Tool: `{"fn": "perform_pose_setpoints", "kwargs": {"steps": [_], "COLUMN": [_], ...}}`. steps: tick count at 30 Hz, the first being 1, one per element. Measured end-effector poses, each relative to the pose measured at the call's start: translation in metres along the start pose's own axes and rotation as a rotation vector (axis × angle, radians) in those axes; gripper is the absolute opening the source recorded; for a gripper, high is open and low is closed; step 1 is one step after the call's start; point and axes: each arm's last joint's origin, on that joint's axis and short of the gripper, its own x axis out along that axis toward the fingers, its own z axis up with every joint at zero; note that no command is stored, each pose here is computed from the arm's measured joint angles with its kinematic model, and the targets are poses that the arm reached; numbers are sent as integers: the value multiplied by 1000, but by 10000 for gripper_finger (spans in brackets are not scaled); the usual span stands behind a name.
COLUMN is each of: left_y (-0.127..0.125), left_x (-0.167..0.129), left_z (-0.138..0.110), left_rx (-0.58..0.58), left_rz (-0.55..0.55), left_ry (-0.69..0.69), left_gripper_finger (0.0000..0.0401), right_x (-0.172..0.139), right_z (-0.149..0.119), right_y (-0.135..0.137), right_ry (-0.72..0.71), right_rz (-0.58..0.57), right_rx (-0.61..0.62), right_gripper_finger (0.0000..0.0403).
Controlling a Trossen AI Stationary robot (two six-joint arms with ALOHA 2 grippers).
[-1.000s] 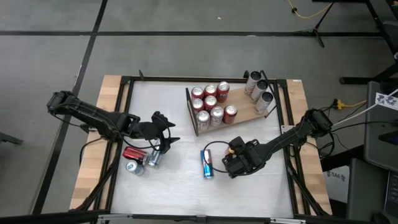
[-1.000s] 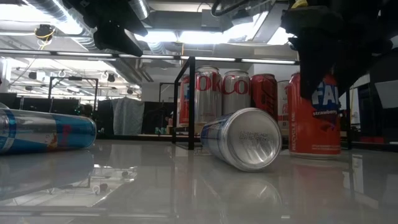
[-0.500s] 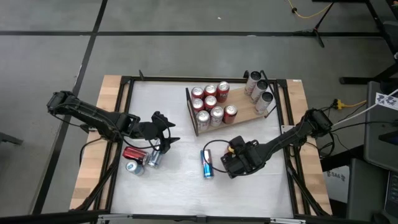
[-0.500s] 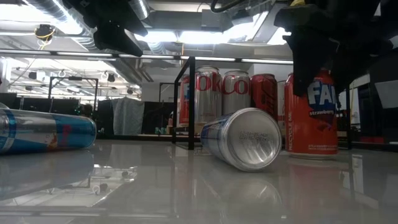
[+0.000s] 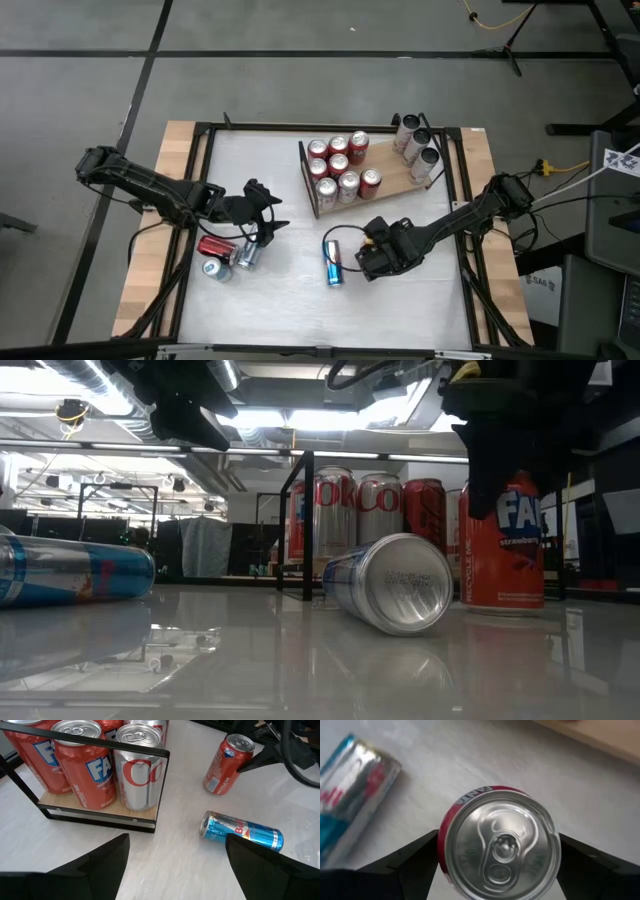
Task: Place canned beverage on shelf
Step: Put the orange soda can on the shelf
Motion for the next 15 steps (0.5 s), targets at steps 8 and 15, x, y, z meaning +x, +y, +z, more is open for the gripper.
{"fn": "perform_pose_setpoints", "kwargs": {"steps": [8,15], "left_y": [0,0], "left_x": [0,0], "left_z": [0,0], "left_rx": [0,0], "left_rz": [0,1], "left_ry": [0,-1], "left_gripper_finger": [319,319], "right_x": [0,-1], "right_z": [0,1], "right_y": [0,3], "right_ry": [-1,-6], "right_rz": [4,37], "right_rx": [-154,-97], "right_gripper_finger": [340,312]}}
